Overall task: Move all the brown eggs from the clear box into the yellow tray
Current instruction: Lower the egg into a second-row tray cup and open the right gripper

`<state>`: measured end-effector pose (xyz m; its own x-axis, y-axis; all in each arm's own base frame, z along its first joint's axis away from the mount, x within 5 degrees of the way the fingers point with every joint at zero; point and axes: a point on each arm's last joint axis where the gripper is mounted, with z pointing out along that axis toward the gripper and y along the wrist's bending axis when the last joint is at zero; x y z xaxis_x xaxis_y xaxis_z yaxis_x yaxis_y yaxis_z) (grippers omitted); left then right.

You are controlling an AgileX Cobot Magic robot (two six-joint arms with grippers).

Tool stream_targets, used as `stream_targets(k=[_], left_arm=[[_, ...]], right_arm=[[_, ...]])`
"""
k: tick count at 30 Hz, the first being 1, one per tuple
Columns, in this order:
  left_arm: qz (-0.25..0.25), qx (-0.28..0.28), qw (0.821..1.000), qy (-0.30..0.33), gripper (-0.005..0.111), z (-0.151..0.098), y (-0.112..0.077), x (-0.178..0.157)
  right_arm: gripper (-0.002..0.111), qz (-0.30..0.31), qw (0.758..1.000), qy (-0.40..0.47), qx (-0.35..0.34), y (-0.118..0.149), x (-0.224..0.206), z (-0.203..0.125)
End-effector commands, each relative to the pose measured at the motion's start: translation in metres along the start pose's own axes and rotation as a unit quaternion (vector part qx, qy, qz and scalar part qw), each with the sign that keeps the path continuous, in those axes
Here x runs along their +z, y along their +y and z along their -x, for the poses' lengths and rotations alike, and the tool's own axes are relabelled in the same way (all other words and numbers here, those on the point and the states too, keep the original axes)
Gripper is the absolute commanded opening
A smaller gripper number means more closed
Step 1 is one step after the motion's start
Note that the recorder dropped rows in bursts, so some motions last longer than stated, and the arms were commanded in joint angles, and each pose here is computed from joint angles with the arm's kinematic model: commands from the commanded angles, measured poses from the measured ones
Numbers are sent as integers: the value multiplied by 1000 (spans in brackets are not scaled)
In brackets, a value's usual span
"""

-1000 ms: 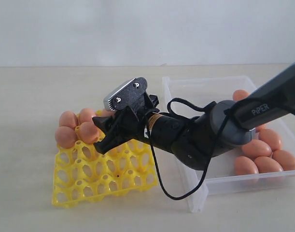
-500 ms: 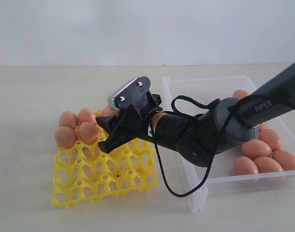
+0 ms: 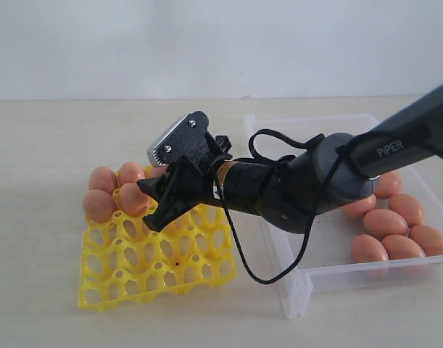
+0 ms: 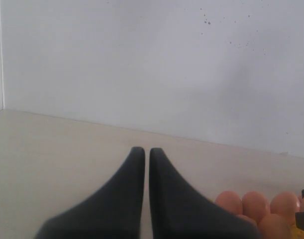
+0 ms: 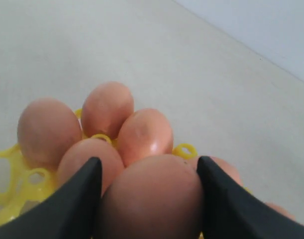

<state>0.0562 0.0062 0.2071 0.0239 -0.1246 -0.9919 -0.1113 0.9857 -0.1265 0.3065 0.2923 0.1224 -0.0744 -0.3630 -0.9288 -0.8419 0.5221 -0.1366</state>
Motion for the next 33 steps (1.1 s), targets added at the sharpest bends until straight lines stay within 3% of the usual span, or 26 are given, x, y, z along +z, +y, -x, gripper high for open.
stream_targets(k=[1,10,24,27,33], left_arm=[[-1,-9,1000,-1,4,-1,0,0],[-1,-9,1000,0,4,-1,0,0],[-1,-9,1000,0,4,-1,0,0],[-1,-9,1000,0,4,-1,0,0],[-1,-9,1000,0,4,-1,0,0]], right_arm=[[0,2,1000,6,0,-1,4,-5],[0,9,1000,20,12,1,21,-27],[0,11,1000,12,16,1,22,-27],[9,11,1000,12,16,1,22,-27],[46,11,1000,12,22,1,22,-27]])
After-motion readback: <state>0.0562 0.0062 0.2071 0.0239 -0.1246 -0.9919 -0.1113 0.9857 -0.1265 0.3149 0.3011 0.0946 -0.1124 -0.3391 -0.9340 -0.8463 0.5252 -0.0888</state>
